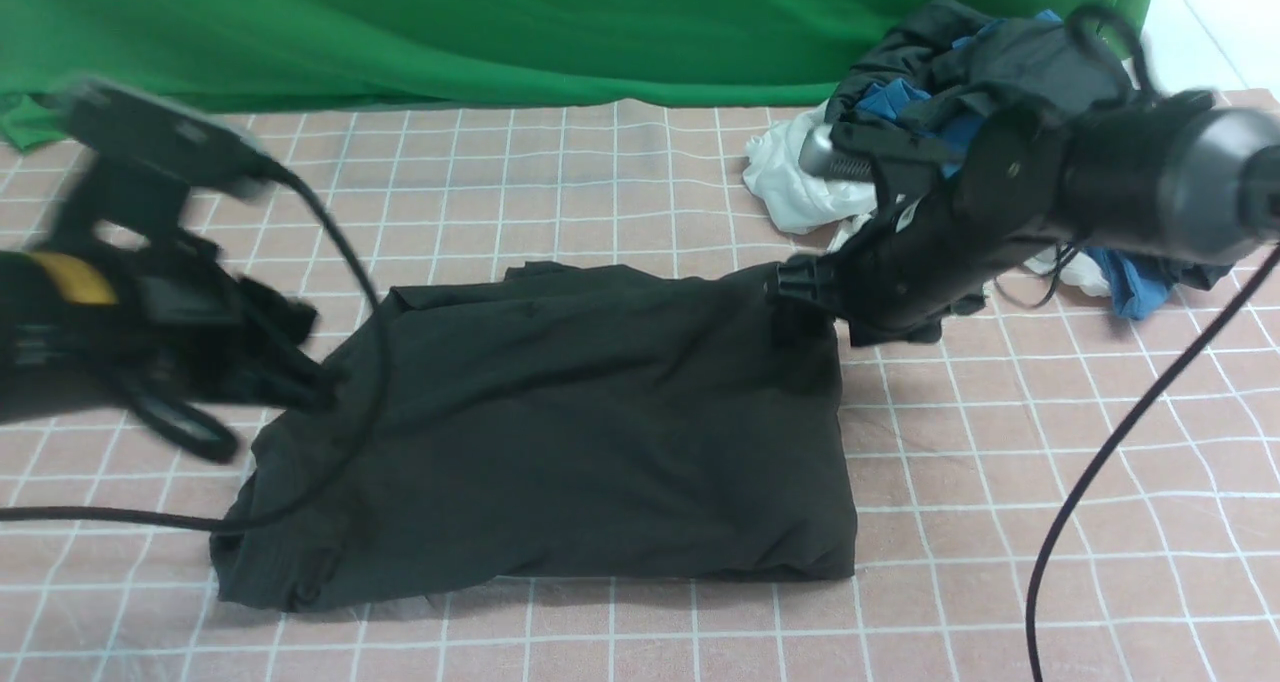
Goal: Fold a long-sleeved shirt over a pink coffee tablecloth.
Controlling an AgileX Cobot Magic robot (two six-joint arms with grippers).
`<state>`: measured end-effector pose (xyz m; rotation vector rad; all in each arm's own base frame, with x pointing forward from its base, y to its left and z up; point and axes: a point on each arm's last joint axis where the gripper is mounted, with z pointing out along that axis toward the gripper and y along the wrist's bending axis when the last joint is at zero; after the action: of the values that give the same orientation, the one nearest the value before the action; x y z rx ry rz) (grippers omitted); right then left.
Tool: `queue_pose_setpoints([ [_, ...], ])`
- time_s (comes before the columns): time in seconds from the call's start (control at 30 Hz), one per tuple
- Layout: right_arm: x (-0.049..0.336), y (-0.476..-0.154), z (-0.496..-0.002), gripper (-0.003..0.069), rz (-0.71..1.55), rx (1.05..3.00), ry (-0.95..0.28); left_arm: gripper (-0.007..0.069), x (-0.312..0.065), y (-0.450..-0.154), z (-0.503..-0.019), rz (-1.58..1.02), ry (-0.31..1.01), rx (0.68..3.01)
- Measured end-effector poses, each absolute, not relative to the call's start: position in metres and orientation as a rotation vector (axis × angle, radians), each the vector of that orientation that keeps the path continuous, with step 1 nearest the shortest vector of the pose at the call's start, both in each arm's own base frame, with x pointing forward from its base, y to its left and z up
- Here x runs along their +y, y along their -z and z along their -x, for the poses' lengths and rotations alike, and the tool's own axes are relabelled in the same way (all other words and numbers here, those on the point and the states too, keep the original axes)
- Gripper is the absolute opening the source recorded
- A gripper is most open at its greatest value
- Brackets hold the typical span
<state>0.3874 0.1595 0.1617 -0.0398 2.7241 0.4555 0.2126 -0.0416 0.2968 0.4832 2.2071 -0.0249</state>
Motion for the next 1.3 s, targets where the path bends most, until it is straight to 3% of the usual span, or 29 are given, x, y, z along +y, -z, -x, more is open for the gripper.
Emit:
queue_pose_setpoints([
  [0.1, 0.16, -0.153, -0.389, 0.053, 0.037, 2.738, -0.449, 0.0018, -0.038, -0.319, -0.187, -0.452, 0.035, 2.064],
  [0.17, 0.161, -0.153, -0.392, 0.0465, 0.033, 2.721, -0.449, 0.0018, -0.035, -0.33, -0.166, -0.432, 0.04, 1.98],
  [0.23, 0.161, -0.155, -0.395, 0.0349, 0.031, 2.691, -0.449, 0.0018, -0.032, -0.334, -0.149, -0.422, 0.041, 1.927],
  [0.33, 0.161, -0.155, -0.398, 0.0113, 0.08, 2.657, -0.434, 0.0018, -0.028, -0.332, -0.125, -0.416, 0.044, 1.881],
  [0.4, 0.16, -0.155, -0.399, 0.007, 0.134, 2.648, -0.419, 0.0018, -0.027, -0.331, -0.114, -0.417, 0.044, 1.865],
  [0.7, 0.132, -0.171, -0.419, 0.0076, 0.128, 2.63, -0.396, 0.0018, -0.021, -0.322, -0.078, -0.412, 0.041, 1.783],
  [0.8, 0.126, -0.172, -0.42, 0.016, 0.155, 2.647, -0.38, 0.0018, -0.021, -0.318, -0.076, -0.414, 0.041, 1.786],
  [0.93, 0.123, -0.172, -0.415, 0.0449, 0.185, 2.708, -0.371, 0.0018, -0.019, -0.311, -0.077, -0.449, -0.016, 1.804],
  [1.0, 0.122, -0.177, -0.412, 0.0507, 0.203, 2.725, -0.369, 0.0018, -0.018, -0.308, -0.078, -0.469, -0.048, 1.812],
  [1.1, 0.118, -0.212, -0.398, 0.0454, 0.269, 2.714, -0.34, 0.0018, -0.017, -0.309, -0.078, -0.478, -0.075, 1.801],
  [1.23, 0.106, -0.275, -0.362, 0.0229, 0.345, 2.649, -0.282, 0.0018, -0.019, -0.313, -0.077, -0.436, -0.016, 1.757],
  [1.3, 0.099, -0.3, -0.336, 0.0169, 0.358, 2.614, -0.274, 0.0018, -0.021, -0.315, -0.075, -0.413, 0.032, 1.739],
])
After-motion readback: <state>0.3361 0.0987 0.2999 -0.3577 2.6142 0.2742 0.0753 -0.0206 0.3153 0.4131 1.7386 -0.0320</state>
